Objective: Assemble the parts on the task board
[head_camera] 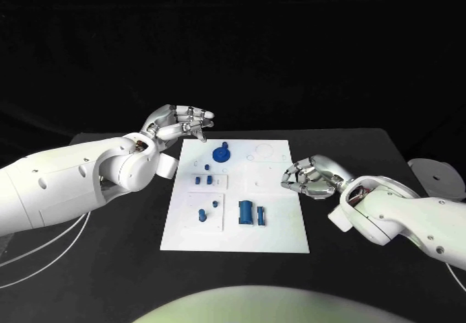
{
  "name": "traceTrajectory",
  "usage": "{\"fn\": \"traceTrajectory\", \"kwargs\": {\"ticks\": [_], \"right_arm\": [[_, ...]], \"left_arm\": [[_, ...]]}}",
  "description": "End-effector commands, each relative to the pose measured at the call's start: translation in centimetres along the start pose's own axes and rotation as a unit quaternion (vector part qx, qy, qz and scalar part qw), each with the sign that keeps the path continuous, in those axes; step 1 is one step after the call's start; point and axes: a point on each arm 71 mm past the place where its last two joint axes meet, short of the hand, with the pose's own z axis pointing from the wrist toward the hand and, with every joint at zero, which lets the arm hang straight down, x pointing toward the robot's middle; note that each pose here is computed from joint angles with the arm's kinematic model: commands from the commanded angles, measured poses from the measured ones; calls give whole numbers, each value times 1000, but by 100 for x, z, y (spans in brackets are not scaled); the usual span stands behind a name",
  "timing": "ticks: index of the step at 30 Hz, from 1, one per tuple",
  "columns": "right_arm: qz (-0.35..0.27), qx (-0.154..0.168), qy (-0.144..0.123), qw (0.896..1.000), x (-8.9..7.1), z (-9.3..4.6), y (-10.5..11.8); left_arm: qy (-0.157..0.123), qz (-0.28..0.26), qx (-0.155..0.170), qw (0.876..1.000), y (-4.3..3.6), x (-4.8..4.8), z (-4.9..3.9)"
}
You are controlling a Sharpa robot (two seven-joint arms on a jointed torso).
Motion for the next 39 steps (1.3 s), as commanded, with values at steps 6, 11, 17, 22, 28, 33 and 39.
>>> {"fn": "traceTrajectory", "kwargs": {"ticks": [6, 11, 17, 22, 28, 33, 39], "right_arm": [[238, -25, -68, 969, -396, 322, -156], [261, -44, -83, 961, -587, 524, -253], [269, -57, -94, 957, -714, 695, -332], [236, -27, -115, 964, -746, 736, -392], [246, -32, -128, 960, -683, 706, -333], [266, -39, -156, 950, -554, 629, -203], [297, -44, -201, 933, -350, 451, 36]], "left_arm": [[-45, -35, 21, 998, 115, -120, 128], [-82, -44, 26, 995, 195, -203, 227], [-125, -50, 27, 990, 299, -291, 348], [-112, -36, 10, 993, 371, -279, 394], [-119, -34, 8, 992, 374, -178, 371], [-134, -30, 4, 991, 372, 36, 308], [-159, -23, -3, 987, 343, 389, 164]]}}
